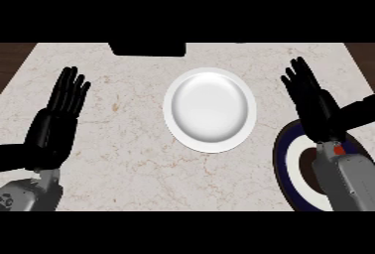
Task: Pick the bell pepper from the plate and place it in the plate
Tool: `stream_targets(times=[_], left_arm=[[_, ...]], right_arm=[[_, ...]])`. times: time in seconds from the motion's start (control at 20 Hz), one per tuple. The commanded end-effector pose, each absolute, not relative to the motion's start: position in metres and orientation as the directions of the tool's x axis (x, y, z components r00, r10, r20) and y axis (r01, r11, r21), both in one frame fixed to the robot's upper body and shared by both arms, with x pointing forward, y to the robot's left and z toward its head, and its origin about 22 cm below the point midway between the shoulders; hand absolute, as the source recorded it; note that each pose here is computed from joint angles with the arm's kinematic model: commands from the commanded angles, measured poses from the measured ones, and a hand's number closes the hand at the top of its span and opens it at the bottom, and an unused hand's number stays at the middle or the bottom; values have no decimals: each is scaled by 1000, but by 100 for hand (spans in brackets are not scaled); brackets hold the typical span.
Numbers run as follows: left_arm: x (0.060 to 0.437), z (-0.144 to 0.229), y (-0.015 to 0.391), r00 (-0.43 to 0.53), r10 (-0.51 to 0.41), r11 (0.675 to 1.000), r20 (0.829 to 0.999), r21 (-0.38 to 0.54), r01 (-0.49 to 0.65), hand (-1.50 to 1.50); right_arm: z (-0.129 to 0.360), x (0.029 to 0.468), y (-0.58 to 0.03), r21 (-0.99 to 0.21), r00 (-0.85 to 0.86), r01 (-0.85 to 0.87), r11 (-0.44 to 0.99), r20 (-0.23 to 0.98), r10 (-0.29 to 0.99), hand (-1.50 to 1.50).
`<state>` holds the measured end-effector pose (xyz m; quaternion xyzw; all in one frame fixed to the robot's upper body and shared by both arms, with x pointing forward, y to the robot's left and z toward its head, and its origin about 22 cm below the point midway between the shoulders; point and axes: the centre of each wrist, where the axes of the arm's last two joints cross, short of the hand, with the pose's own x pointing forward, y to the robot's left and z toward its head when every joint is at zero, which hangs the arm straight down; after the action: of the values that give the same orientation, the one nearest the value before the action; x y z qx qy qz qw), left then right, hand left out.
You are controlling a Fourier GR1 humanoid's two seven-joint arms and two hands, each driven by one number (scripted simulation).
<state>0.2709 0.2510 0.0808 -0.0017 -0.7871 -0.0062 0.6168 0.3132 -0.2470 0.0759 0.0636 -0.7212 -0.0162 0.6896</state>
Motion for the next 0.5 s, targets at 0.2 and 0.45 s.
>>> stream_targets(times=[0.2,0.45], left_arm=[[244,0,263,204,-40,997,978,54,-61,0],[232,-21,243,331,19,1000,943,-17,-11,0]], right_arm=[[188,329,-304,-127,-474,-384,915,877,-78,150],[184,317,-409,-297,-584,-58,953,784,209,-150]])
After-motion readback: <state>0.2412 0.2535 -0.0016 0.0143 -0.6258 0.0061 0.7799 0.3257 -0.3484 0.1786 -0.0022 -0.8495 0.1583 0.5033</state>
